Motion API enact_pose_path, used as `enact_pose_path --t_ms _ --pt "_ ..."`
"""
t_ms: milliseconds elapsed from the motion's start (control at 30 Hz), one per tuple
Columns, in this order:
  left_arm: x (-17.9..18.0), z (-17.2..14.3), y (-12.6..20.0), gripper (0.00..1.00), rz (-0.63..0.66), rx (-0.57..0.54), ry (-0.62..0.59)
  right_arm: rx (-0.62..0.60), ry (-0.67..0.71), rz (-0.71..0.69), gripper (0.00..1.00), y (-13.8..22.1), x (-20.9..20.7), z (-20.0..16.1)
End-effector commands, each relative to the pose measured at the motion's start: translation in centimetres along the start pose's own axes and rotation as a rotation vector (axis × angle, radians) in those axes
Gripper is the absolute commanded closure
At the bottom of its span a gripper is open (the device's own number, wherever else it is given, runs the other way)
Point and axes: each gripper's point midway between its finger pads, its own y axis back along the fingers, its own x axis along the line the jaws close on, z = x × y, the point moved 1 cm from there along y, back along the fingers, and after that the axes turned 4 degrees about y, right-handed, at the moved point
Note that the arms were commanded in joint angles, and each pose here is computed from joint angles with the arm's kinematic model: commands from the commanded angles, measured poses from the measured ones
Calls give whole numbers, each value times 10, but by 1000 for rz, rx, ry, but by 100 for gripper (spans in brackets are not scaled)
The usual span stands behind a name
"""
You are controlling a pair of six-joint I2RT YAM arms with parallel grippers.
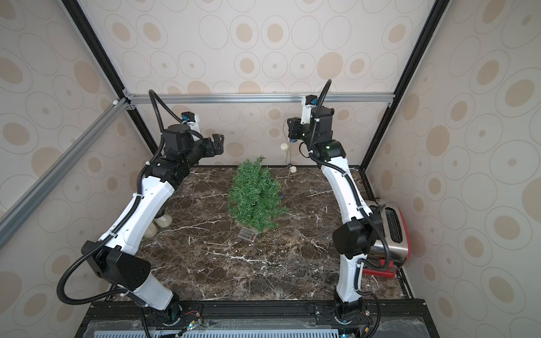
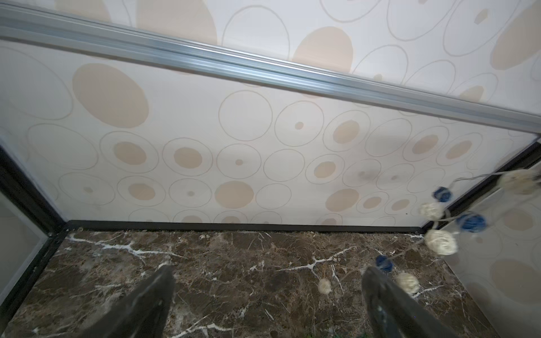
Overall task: Remove string lights from the small christmas tree
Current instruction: Remove the light string from the Christmas tree, then place the light string at the center of the board.
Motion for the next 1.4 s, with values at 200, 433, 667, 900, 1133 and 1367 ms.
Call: enact_pose_path --t_ms 200,433,667,900,1133,1367 --pt "18 -12 42 1 22 -44 112 -140 129 -171 100 109 4 67" --pt "21 -25 57 1 4 -29 143 -187 136 -172 100 172 24 83" --pt "26 -36 67 1 5 -17 153 -78 108 -158 100 211 43 40" --pt "27 -49 70 1 -3 10 156 66 101 -256 100 227 22 -32" --pt "30 -58 75 1 -7 27 159 306 74 -328 100 205 -2 -139" --pt "31 -71 76 1 -13 61 168 510 -24 -281 100 196 5 -233"
